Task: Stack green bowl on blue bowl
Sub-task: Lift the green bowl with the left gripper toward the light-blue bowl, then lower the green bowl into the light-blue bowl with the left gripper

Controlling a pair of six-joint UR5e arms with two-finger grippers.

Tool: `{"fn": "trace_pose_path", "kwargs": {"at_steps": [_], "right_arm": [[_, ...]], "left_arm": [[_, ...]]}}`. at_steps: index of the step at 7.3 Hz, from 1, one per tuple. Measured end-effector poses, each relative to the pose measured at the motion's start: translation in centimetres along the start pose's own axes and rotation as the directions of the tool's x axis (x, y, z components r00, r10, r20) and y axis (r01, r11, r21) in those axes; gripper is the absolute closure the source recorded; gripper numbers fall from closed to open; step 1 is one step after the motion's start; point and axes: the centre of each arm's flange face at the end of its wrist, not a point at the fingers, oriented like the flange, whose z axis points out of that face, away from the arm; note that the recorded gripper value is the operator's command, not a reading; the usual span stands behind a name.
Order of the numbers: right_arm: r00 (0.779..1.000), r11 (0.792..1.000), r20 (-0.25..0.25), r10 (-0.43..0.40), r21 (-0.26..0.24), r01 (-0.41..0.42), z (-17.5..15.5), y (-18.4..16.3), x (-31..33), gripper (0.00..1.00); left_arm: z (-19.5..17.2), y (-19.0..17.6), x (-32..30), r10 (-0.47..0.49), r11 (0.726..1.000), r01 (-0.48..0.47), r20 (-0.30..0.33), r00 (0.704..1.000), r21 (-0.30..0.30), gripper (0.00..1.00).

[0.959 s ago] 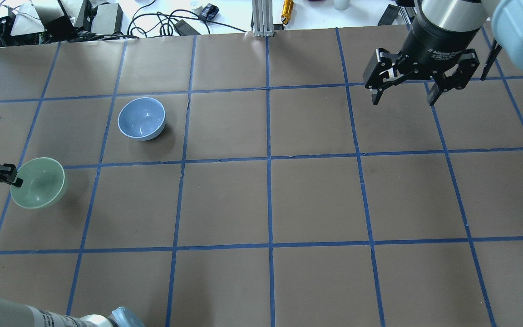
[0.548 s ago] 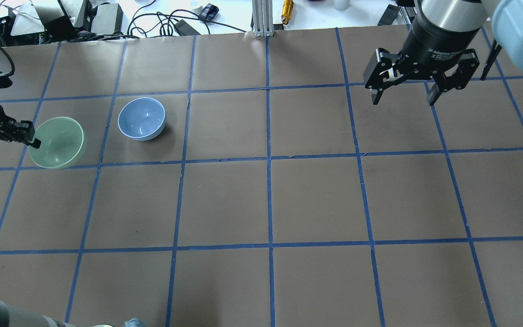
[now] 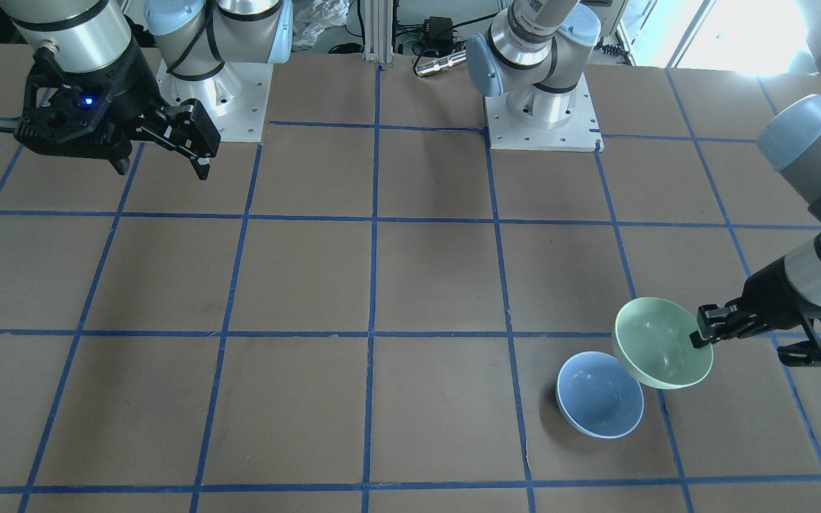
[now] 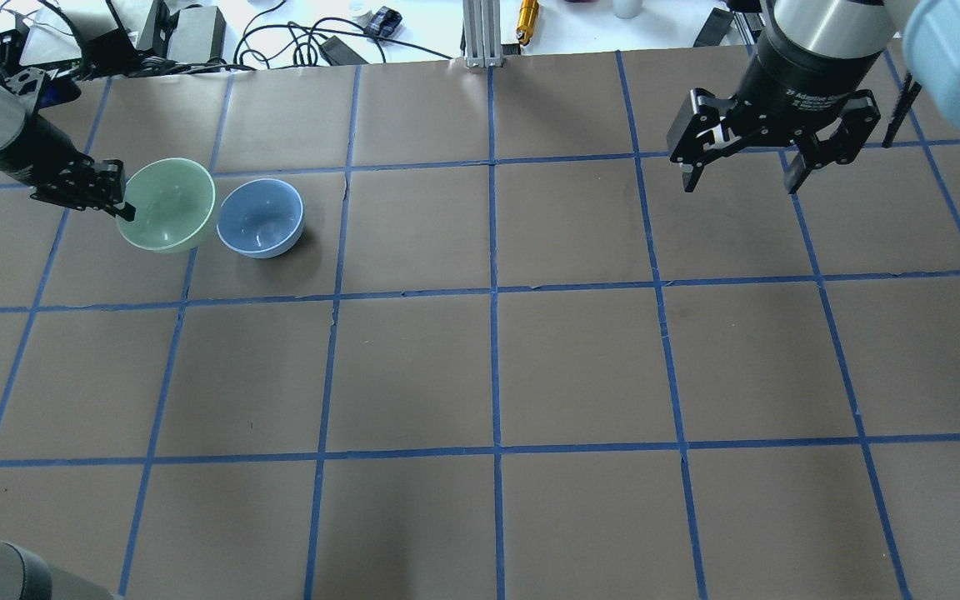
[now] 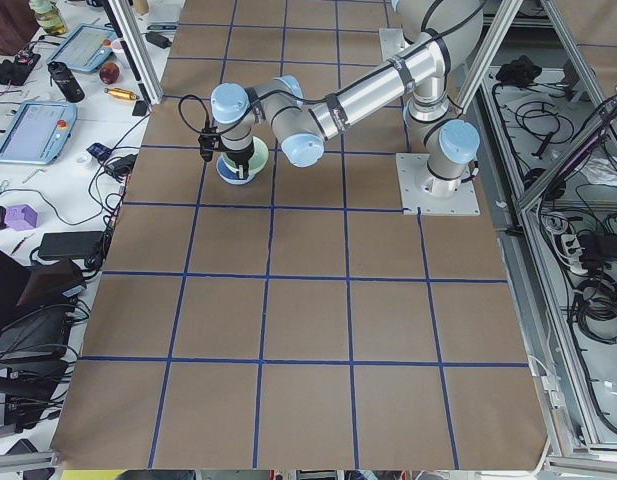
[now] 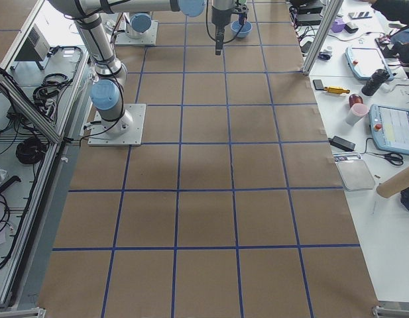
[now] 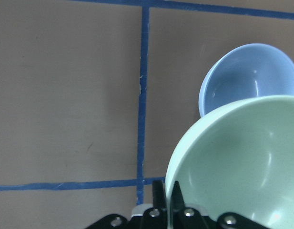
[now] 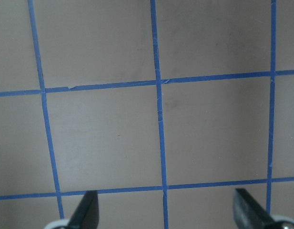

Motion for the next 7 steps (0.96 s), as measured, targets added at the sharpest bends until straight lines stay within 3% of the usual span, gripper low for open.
{"fn": "trace_pose_path", "kwargs": {"at_steps": [7], "right_arm": [[1.000,1.000,0.000,0.000,0.001,0.000,0.0,0.0,0.0,0.00]], "left_arm": [[7.2,-3.3,2.1,-0.044,0.999,0.044,-0.003,0.999,-0.027,0.98]]}}
